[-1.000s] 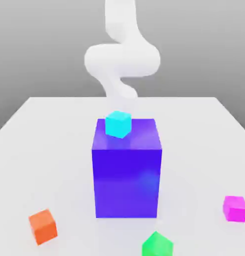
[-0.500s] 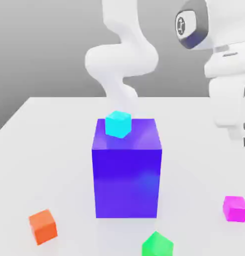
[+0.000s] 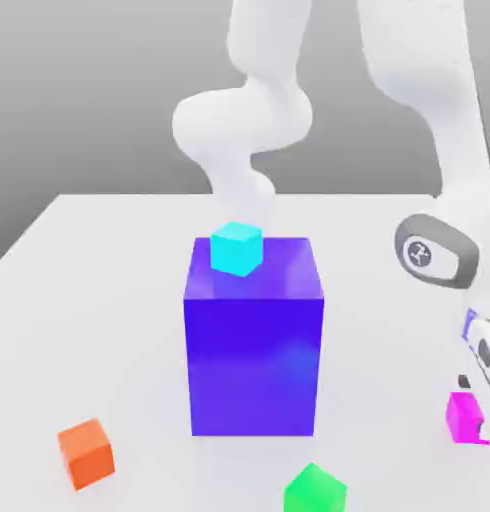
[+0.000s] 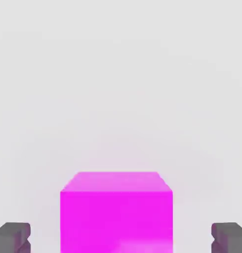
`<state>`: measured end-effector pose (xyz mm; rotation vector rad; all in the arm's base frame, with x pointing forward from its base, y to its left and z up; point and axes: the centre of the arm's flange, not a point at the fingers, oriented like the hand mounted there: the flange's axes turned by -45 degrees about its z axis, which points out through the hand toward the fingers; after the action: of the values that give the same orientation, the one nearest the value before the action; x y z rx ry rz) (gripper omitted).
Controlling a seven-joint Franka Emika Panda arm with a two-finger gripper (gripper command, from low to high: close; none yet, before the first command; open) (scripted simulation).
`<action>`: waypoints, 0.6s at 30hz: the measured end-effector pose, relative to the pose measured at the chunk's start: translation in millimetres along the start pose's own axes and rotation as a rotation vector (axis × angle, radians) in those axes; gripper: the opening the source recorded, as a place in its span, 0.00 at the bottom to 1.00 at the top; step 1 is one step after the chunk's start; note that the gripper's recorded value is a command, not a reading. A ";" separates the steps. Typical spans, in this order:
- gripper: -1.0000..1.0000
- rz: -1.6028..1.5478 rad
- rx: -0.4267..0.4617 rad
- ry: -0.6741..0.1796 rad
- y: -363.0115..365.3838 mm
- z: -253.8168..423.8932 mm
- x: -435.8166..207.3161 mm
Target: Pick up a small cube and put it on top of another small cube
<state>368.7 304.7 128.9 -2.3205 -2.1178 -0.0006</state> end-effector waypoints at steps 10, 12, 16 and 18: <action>0.00 0.000 0.001 -0.002 0.3 -44.8 0.5; 0.00 0.033 0.000 -0.004 15.4 -63.3 -13.5; 0.00 0.197 -0.001 -0.010 83.3 -85.2 -87.6; 0.00 0.284 0.000 -0.009 112.7 -96.2 -132.3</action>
<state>468.9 162.6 225.1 -2.6015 -1.7718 0.0088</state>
